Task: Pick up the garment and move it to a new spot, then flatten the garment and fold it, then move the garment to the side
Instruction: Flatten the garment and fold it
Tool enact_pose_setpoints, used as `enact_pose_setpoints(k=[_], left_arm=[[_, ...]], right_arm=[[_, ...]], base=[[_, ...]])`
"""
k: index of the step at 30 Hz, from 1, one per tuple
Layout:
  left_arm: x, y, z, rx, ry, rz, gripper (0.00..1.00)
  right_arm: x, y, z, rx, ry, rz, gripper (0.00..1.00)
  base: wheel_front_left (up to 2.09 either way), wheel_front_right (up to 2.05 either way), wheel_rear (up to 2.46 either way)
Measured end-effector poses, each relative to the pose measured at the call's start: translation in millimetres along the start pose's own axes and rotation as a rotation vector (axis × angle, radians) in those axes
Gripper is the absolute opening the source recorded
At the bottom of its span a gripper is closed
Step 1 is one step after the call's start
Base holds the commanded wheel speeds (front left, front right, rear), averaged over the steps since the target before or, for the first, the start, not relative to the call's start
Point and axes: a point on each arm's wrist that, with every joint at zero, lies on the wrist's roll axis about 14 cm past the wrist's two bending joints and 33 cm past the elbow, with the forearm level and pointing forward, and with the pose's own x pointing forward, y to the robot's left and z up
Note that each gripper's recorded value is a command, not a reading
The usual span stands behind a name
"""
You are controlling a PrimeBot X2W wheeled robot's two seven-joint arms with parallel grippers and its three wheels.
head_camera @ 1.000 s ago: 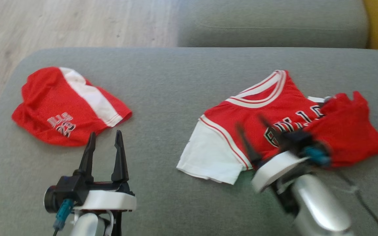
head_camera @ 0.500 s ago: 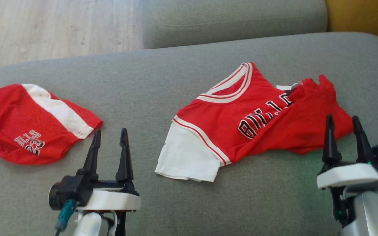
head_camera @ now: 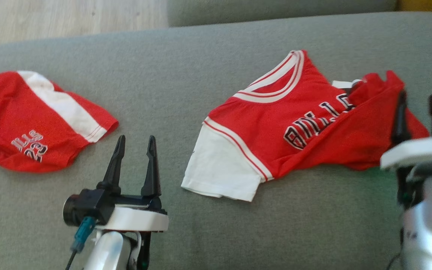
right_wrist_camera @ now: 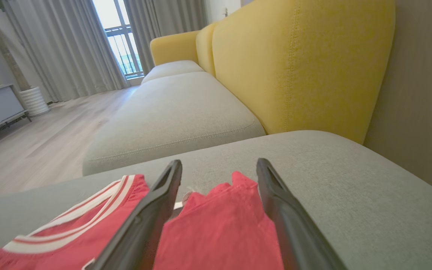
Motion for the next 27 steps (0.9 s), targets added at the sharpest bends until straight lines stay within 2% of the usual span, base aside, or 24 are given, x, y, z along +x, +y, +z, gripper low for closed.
enact_pose_setpoints(k=[5,12,20,21,22,27], left_arm=[[0.9,9.8,-11.7,0.002,0.035,0.023,1.0],[0.5,22.5,-20.5,0.006,0.061,0.057,1.0],[4.2,23.2,-27.3,0.004,0.079,0.055,1.0],[5.1,22.4,-28.0,0.004,0.081,0.052,1.0],[6.5,21.6,-28.0,0.004,0.08,0.049,1.0],[11.9,17.0,-26.7,0.004,0.074,0.032,1.0]], right_arm=[[37.0,-14.7,-9.9,-0.015,0.091,-0.077,1.0],[49.9,-21.6,-60.7,-0.013,0.277,-0.134,1.0],[59.2,-15.4,-73.7,-0.008,0.282,-0.133,1.0],[60.5,-14.0,-74.2,-0.007,0.282,-0.13,0.47],[61.6,-13.2,-74.1,-0.005,0.28,-0.129,0.0],[62.8,-11.2,-70.7,0.001,0.25,-0.124,0.0]], base=[[0.0,0.0,0.0],[0.0,0.0,0.0],[0.0,0.0,0.0],[0.0,0.0,0.0],[0.0,0.0,0.0],[0.0,0.0,0.0]])
